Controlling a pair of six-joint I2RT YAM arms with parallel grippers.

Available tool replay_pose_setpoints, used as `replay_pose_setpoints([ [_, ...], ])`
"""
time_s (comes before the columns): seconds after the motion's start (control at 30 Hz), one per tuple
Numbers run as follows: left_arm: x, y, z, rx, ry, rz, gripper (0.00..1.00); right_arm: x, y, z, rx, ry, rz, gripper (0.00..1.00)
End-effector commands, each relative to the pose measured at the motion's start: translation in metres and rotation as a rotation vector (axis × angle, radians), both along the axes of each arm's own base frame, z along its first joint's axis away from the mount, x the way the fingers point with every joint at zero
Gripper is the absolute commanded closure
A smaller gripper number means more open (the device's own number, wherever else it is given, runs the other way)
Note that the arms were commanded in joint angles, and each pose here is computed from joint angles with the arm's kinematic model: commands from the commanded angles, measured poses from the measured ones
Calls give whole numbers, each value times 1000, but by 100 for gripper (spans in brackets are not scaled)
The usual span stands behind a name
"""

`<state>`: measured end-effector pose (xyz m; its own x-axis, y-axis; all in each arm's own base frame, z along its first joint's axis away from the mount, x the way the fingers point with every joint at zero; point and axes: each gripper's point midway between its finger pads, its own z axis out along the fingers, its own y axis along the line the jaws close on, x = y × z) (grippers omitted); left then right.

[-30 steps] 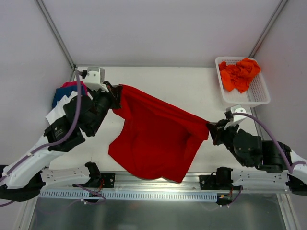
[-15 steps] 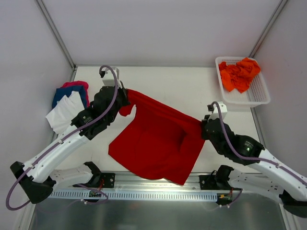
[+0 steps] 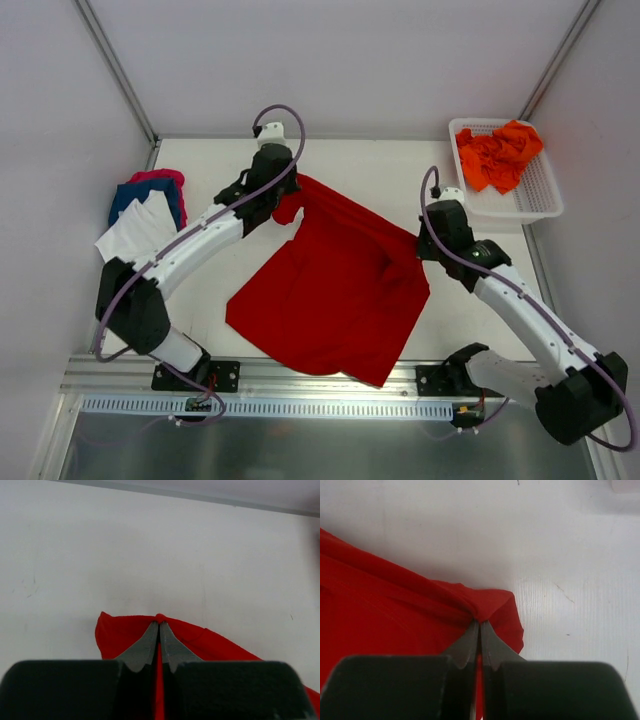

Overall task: Fold and stack the t-shirts
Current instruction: Flatten the tshirt out

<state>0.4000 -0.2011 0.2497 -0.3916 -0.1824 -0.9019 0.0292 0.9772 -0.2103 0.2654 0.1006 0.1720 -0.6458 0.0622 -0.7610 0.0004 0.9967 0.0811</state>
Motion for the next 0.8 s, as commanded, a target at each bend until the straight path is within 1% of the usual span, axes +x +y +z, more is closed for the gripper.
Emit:
replay_pose_setpoints([
  [0.0, 41, -12, 43, -59, -116, 18, 100, 28, -1, 7, 17, -12, 6, 100],
  [0.03, 52, -16, 27, -37, -90, 28, 100, 37, -3, 12, 14, -21, -12, 100],
  [0.07, 58, -18, 26, -34, -91, 33, 100, 43, -7, 6, -3, -1, -24, 100],
  [0.2, 86, -27, 25, -32, -104, 47, 100, 66, -25, 19, -14, -16, -83, 100],
  [0.27, 101, -38, 30, -29, -140, 17, 98, 75, -32, 31, -35, -44, -112, 100],
  [0.3, 111, -47, 33, -31, -154, 1, 88, 80, -40, 30, -58, -39, -131, 100],
  [0.33, 116, -54, 35, -31, -160, -21, 43, 83, -43, 32, -64, -36, -140, 100],
  [0.37, 120, -64, 33, -20, -158, -69, 17, 89, -43, 39, -60, -45, -145, 92],
  [0.4, 128, -70, 49, -36, -188, -82, 1, 95, -45, 31, -67, -12, -152, 77],
  [0.43, 137, -78, 26, -9, -147, -96, 1, 94, -47, 25, -83, 26, -156, 56],
  [0.47, 142, -83, 21, 8, -139, -113, 1, 100, -47, 29, -88, 27, -163, 20],
  [0.5, 150, -86, 33, 2, -159, -111, 1, 102, -48, 24, -98, 46, -168, 17],
  [0.53, 156, -89, 11, 31, -118, -108, 1, 104, -49, 14, -117, 77, -171, 16],
  [0.6, 160, -85, 6, 44, -116, -80, 1, 107, -47, 10, -111, 74, -171, 15],
  [0.67, 156, -84, 8, 28, -113, -72, 1, 108, -46, 9, -104, 63, -168, 14],
  [0.73, 142, -84, 18, -10, -109, -100, 1, 107, -39, 11, -73, 57, -138, 15],
  [0.77, 134, -85, 22, -51, -99, -106, 1, 104, -37, 17, -73, 45, -101, 15],
])
